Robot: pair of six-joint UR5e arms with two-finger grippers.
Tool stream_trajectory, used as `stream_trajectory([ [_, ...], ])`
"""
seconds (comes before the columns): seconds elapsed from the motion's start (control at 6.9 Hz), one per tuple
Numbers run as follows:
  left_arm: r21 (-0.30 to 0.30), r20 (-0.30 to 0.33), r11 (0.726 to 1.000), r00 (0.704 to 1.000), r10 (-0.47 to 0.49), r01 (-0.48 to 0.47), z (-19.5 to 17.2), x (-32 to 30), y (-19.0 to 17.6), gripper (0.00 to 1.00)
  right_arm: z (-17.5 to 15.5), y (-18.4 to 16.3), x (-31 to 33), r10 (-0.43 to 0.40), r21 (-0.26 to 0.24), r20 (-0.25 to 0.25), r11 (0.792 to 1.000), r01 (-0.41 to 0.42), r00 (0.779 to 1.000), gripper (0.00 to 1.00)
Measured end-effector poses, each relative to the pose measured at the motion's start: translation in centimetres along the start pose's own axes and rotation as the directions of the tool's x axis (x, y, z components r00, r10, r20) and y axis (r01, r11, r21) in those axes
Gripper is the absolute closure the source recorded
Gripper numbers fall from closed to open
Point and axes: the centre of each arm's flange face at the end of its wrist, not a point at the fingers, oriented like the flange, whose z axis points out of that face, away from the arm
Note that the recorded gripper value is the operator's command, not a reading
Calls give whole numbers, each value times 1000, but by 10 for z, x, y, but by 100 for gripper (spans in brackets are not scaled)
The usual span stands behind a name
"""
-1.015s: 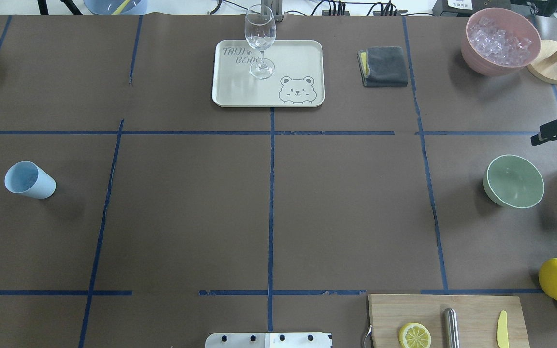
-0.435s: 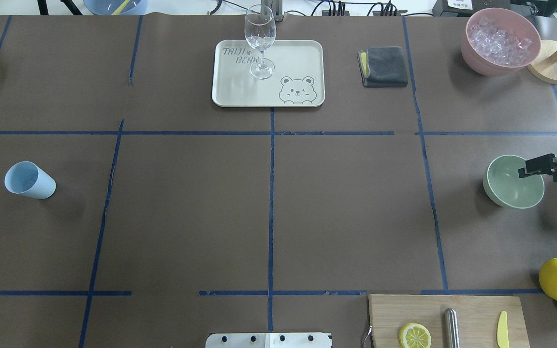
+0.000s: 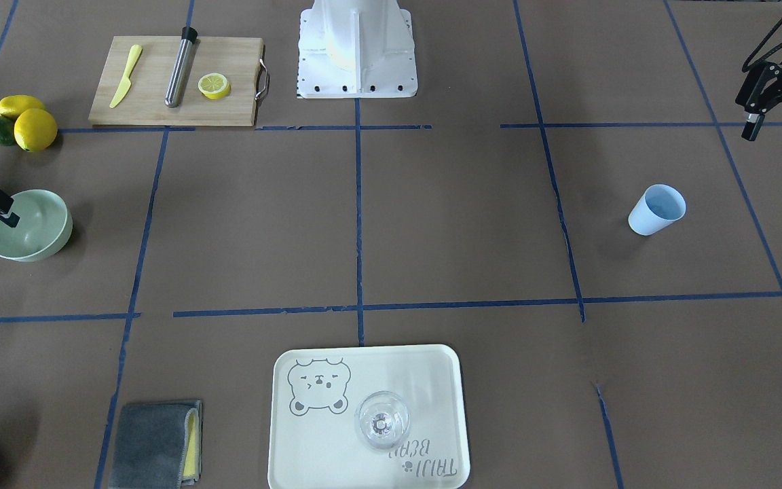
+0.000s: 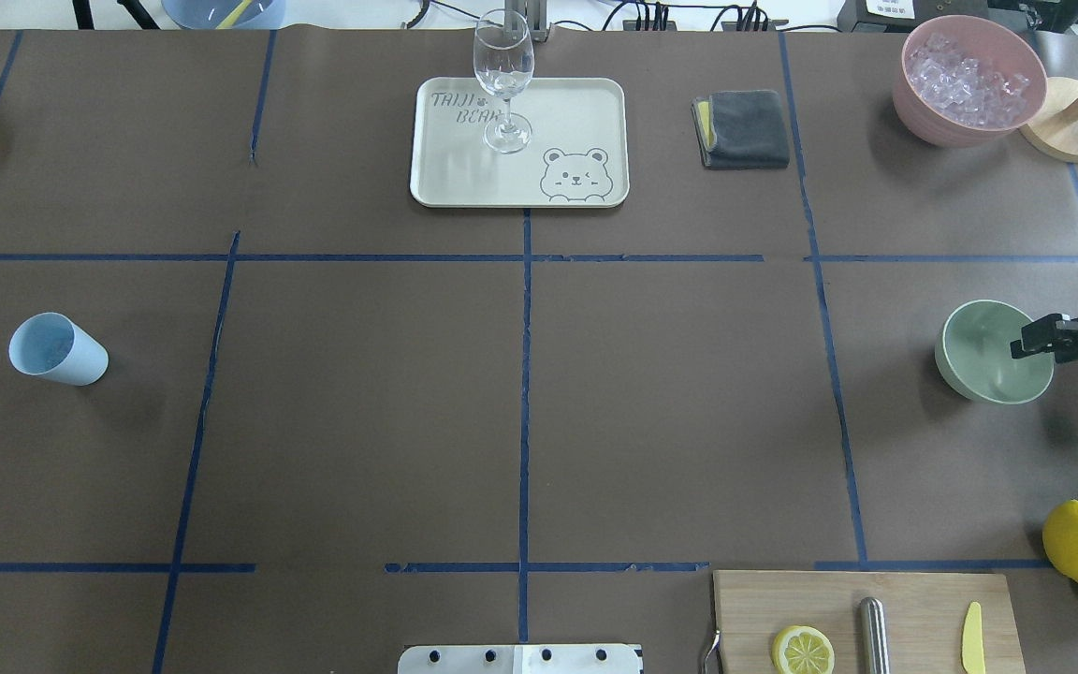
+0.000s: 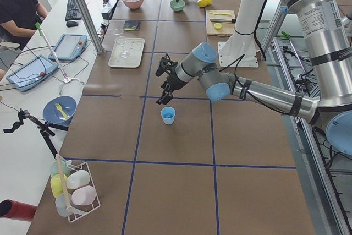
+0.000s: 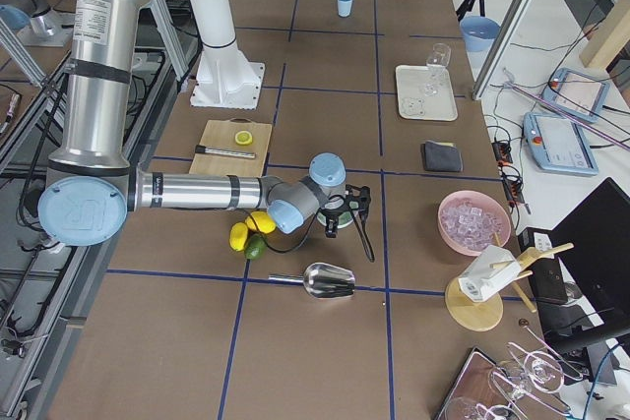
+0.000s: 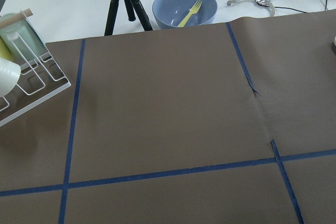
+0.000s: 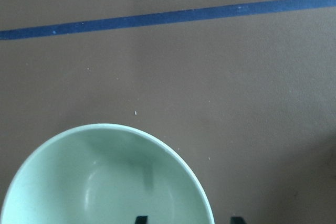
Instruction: Pour ice into bowl
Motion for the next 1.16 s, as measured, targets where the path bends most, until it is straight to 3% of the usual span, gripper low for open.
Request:
stream_trajectory([
  [0.44, 10, 8, 1000, 1000, 4, -4, 6, 7, 5, 0, 4, 4, -6, -20, -13, 4, 1000, 20, 1000, 100],
  [0.58, 9, 5, 1000, 1000, -15, 15, 13, 17, 11, 0, -2, 4, -17, -26, -16, 29, 1000, 26, 999, 100],
  [0.87, 26, 38, 999, 998, -42, 41, 33, 44, 37, 0, -32, -2, -71, 2, -30, 140, 1000, 2, 990, 100],
  [1.16, 67, 68, 996, 996, -57, 53, 36, 46, 77, 0, -58, -26, -159, 100, -56, 241, 994, -89, 965, 100],
])
